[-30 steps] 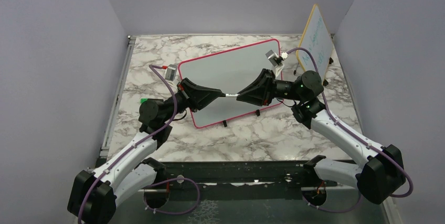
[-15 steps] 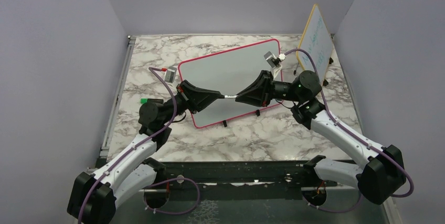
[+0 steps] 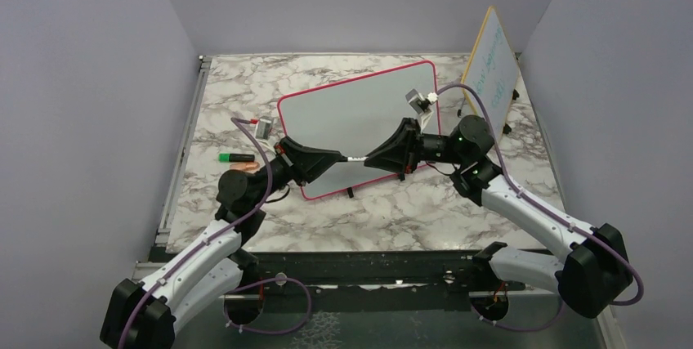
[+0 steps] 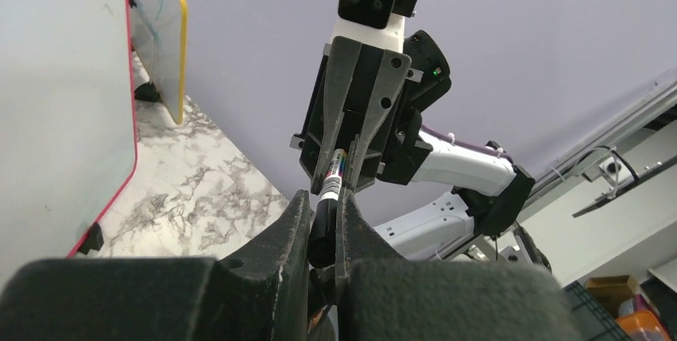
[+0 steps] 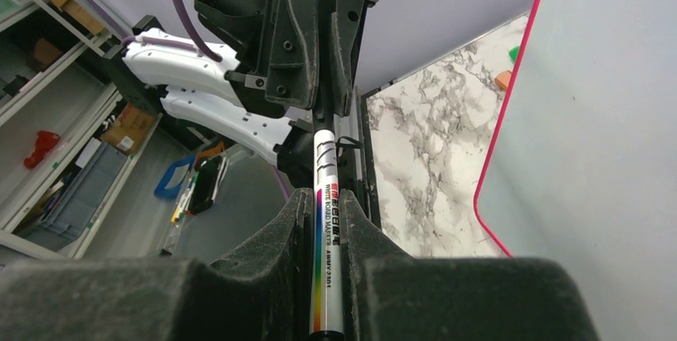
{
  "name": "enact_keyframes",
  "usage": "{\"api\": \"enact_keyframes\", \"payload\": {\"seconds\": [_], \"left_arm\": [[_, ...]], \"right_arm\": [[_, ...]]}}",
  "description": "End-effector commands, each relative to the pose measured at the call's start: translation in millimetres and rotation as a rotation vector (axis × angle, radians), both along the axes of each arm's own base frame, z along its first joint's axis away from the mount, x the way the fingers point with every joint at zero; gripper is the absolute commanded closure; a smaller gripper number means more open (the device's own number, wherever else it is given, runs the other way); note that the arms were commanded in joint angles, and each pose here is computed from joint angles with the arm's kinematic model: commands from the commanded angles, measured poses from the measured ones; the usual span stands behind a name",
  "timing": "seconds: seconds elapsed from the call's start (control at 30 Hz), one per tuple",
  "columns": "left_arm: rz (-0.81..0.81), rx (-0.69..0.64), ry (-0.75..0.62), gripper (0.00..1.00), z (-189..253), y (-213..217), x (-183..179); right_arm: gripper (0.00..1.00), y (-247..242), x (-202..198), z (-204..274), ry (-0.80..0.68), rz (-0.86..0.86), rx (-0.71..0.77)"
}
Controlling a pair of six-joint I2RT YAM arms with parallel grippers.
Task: Write a sentence on the whiteboard
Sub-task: Open the whiteboard marker at the center of the board.
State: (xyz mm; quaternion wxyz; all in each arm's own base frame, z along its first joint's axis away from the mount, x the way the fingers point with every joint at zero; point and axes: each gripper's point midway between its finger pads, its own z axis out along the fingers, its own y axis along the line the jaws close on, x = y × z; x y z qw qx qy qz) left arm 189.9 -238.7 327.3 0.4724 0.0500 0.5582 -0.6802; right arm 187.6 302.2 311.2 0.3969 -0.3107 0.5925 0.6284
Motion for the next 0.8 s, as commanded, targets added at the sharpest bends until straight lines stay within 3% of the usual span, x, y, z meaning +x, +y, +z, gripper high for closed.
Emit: {"api": "enact_keyframes", "payload": {"seconds": [0.0, 0.4, 0.57, 0.77], "left_arm": [[0.178, -0.085, -0.026, 1.00, 18.2, 24.1, 18.9], [0.272, -0.114, -0.006, 1.00, 16.2, 40.2, 25.6], [0.303, 0.017, -0.011, 1.00, 6.0, 35.7, 33.3], [0.264, 0.263, 0.057, 1.00, -27.1, 21.3, 43.6]], "right_arm": [[0.99, -8.9, -2.4, -4.3, -0.050, -0.005, 0.003], [0.99, -24.7, 3.0, -9.9, -0.089, -0.055, 0.008], [0.99, -31.4, 13.1, -9.9, -0.114, -0.154, -0.028], [0.99, -58.3, 37.6, -5.0, -0.186, -0.421, -0.104]]}}
